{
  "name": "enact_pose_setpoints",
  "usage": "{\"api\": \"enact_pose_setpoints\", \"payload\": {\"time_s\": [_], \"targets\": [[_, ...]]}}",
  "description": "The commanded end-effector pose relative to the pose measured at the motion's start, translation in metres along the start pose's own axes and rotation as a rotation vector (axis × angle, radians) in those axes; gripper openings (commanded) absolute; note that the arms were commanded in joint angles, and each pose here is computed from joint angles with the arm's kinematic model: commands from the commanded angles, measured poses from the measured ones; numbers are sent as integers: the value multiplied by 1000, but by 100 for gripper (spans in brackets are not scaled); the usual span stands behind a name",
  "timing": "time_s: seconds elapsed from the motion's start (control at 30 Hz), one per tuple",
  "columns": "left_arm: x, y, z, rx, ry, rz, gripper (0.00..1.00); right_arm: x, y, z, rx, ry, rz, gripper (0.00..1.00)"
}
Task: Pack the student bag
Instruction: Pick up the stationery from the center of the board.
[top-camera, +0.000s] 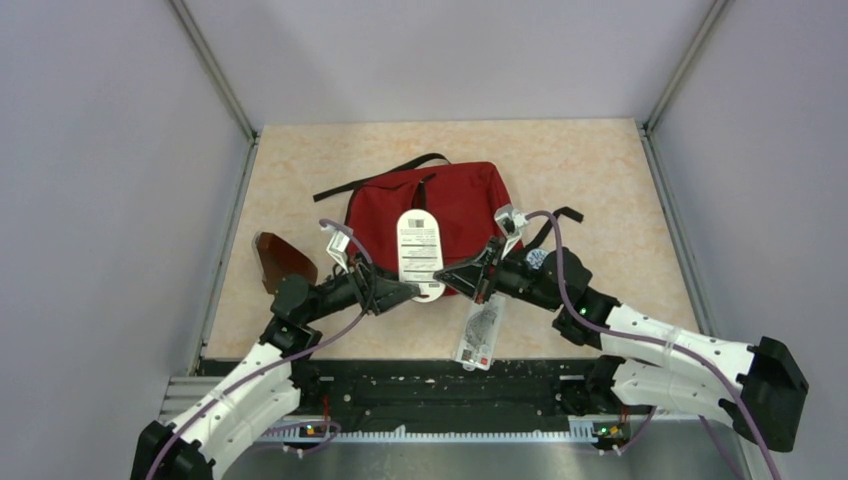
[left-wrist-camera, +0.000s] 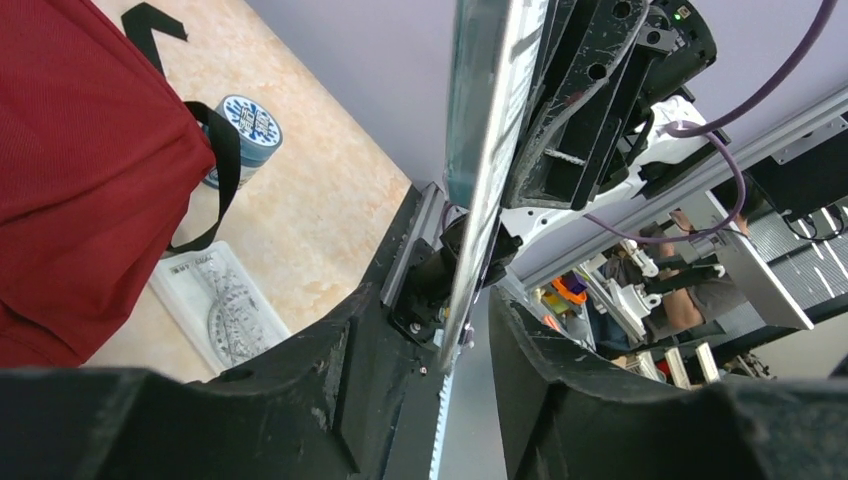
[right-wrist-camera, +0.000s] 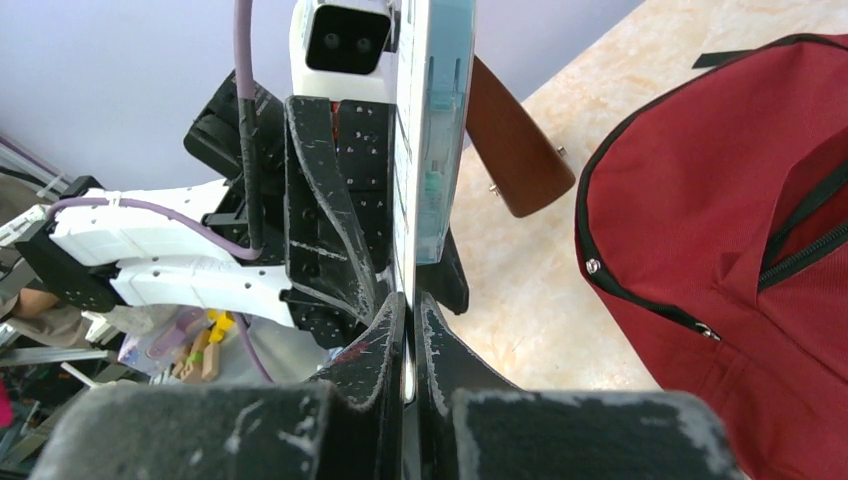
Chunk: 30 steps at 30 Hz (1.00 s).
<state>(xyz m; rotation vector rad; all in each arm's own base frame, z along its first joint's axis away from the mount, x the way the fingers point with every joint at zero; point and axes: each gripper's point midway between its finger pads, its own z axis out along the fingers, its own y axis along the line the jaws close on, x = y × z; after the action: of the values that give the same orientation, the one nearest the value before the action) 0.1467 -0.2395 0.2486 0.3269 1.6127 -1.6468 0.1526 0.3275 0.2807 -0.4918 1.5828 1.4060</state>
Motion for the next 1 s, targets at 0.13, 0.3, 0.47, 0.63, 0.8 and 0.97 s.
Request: {"api": "enact_pose_setpoints", "payload": {"time_s": [0.13, 0.3, 0.47, 0.63, 0.8, 0.97], "targets": [[-8, -18, -2, 65, -38, 58, 48, -29, 20, 12, -63, -64, -51, 0], [-12, -20, 0, 74, -55, 55, 43, -23, 18, 14, -66, -38, -48, 0], [-11, -15, 0, 62, -60, 53, 6, -18, 12, 15, -40, -20, -54, 0], [-23, 12, -1, -86, -145, 68, 0, -22, -21, 13, 161, 1, -79, 60], [-54, 69, -17, -493, -194, 133, 0, -42, -89, -6, 563, 29, -159, 80], [-84, 97, -24, -696, -220, 131, 0, -57, -141, -4, 772, 74, -192, 78]]}}
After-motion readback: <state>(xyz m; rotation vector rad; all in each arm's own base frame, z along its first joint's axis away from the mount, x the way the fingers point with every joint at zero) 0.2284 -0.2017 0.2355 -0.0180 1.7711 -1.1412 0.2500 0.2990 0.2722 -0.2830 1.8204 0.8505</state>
